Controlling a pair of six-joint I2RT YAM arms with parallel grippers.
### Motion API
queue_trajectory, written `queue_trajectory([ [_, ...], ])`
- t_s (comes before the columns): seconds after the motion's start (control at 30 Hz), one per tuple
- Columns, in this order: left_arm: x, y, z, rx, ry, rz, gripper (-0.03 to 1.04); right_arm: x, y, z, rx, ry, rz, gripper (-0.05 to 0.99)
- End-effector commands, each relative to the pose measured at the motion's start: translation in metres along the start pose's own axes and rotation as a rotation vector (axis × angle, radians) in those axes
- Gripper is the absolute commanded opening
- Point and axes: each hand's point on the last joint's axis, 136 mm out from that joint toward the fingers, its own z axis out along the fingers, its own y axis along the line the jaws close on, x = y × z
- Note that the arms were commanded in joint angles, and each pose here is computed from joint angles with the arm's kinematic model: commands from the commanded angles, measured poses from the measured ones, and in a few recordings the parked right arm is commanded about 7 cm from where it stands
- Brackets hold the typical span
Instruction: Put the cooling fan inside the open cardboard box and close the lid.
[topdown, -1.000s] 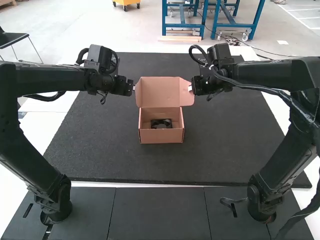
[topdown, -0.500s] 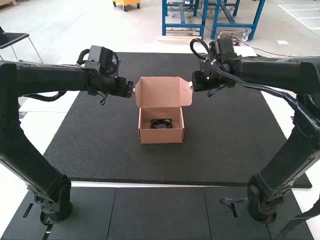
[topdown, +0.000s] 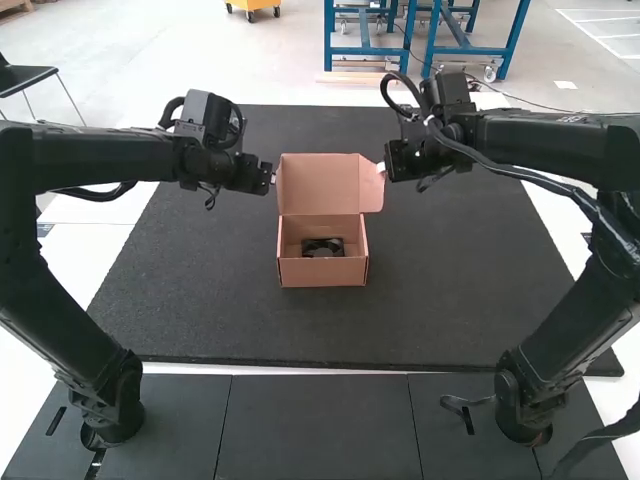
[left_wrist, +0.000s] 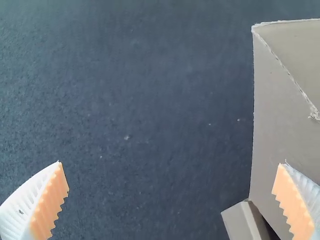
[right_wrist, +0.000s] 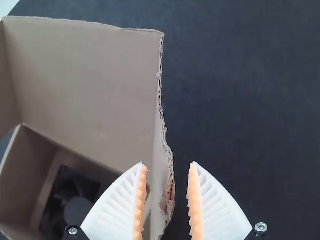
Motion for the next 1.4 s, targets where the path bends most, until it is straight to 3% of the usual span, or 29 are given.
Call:
queue_trajectory([
  [0.0, -0.021, -0.002, -0.004, -0.002, -0.046, -0.01, 0.97, -0.017, 0.008, -0.013, -0.021, -0.052, -0.018, 0.24],
  [0.33, -0.021, -0.002, -0.006, -0.002, -0.045, -0.01, 0.97, -0.007, 0.008, -0.01, -0.026, -0.028, -0.018, 0.23],
  [0.6, -0.021, -0.002, -0.007, -0.001, -0.046, -0.009, 0.97, -0.001, 0.017, -0.007, -0.07, -0.013, -0.02, 0.05],
  [0.87, -0.022, -0.002, -0.007, -0.001, -0.046, -0.009, 0.97, 0.003, 0.019, -0.003, -0.082, 0.003, -0.016, 0.04],
  [1.0, -0.023, -0.002, -0.009, -0.001, -0.051, -0.009, 0.97, 0.006, 0.02, 0.0, -0.086, 0.015, -0.014, 0.12],
  [1.37, -0.024, -0.003, -0.009, 0.002, -0.054, -0.008, 0.97, 0.009, 0.022, 0.005, -0.09, 0.027, -0.016, 0.09],
])
